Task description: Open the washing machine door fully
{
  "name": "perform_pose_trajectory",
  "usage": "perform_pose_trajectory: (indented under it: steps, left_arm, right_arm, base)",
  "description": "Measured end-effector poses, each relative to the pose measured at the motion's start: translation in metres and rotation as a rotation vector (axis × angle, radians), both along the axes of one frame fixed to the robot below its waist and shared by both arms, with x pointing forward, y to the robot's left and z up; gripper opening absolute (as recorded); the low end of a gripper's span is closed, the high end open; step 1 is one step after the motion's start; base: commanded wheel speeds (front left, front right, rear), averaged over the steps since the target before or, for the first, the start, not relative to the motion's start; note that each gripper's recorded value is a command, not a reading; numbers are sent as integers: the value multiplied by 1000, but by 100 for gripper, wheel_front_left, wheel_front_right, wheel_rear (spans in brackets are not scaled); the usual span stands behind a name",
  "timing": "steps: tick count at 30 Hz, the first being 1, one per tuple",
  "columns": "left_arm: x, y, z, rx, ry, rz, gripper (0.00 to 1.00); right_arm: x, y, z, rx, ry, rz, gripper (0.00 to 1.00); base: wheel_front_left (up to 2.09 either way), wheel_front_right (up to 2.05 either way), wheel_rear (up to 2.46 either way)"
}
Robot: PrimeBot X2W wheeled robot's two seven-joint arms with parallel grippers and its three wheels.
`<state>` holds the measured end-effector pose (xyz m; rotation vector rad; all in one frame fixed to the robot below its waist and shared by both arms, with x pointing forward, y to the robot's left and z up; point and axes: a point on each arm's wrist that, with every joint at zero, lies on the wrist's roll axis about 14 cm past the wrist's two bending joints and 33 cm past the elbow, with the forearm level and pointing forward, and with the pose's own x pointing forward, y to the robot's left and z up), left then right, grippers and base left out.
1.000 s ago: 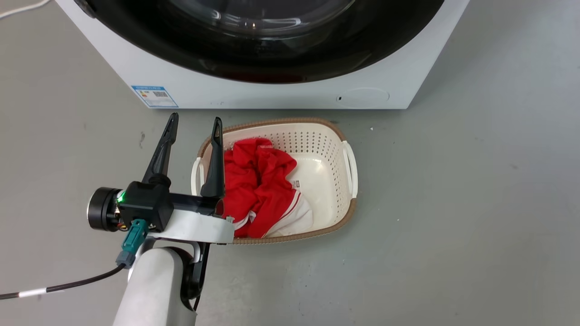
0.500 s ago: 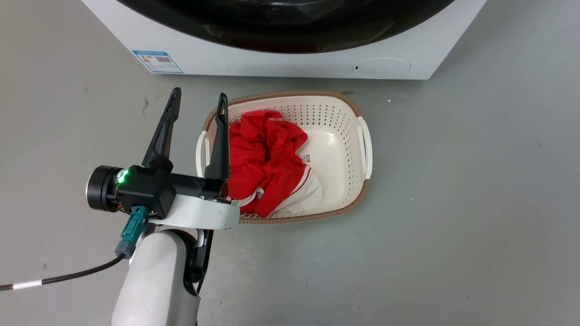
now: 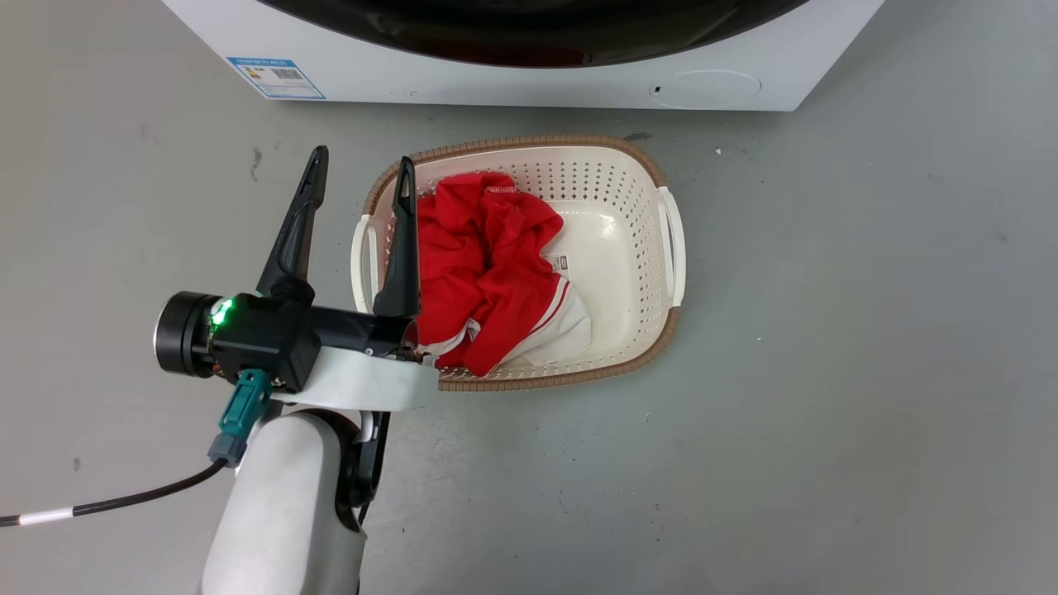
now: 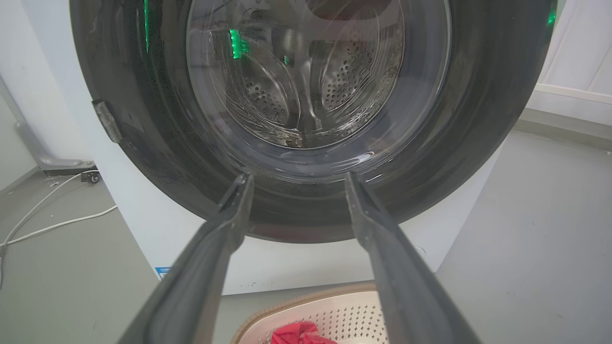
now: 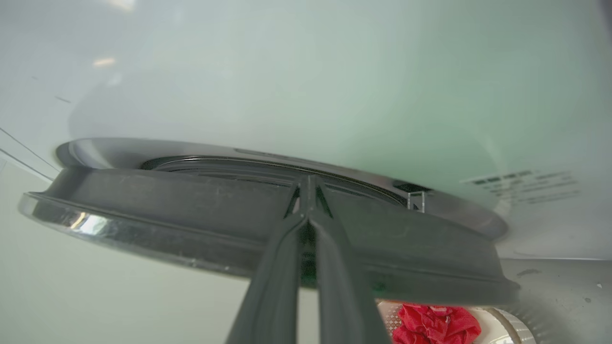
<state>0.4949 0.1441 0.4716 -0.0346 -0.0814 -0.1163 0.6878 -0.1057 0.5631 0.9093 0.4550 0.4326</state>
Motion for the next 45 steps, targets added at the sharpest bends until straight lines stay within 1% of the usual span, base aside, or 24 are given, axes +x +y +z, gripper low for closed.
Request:
perform_pose_trajectory:
  steps: [4,9,13,22,31,45]
  left_arm:
    - [1,-1,-2,0,3,-4,100]
    - [2,-4,-2,-2,2,-10,100]
    - [2,-5,0,-2,0,-10,100]
    - [0,-7,7,-7,-13,-16,100]
    - [-11,-9,29,-16,-49,-22,100]
    - [-47,-7,59,-36,-87,-16,100]
  right_arm:
    - [1,1,-1,4,10,12,0]
    - [-3,7,5,35,21,57,0]
    - [-10,12,11,60,27,105,0]
    - [-31,17,6,74,82,187,0]
    - [-67,22,5,102,135,252,0]
    - [-140,45,8,129,186,344,0]
  base:
    - [0,0,0]
    - [0,0,0]
    - [0,0,0]
    - [0,0,0]
    - [0,0,0]
    - [0,0,0]
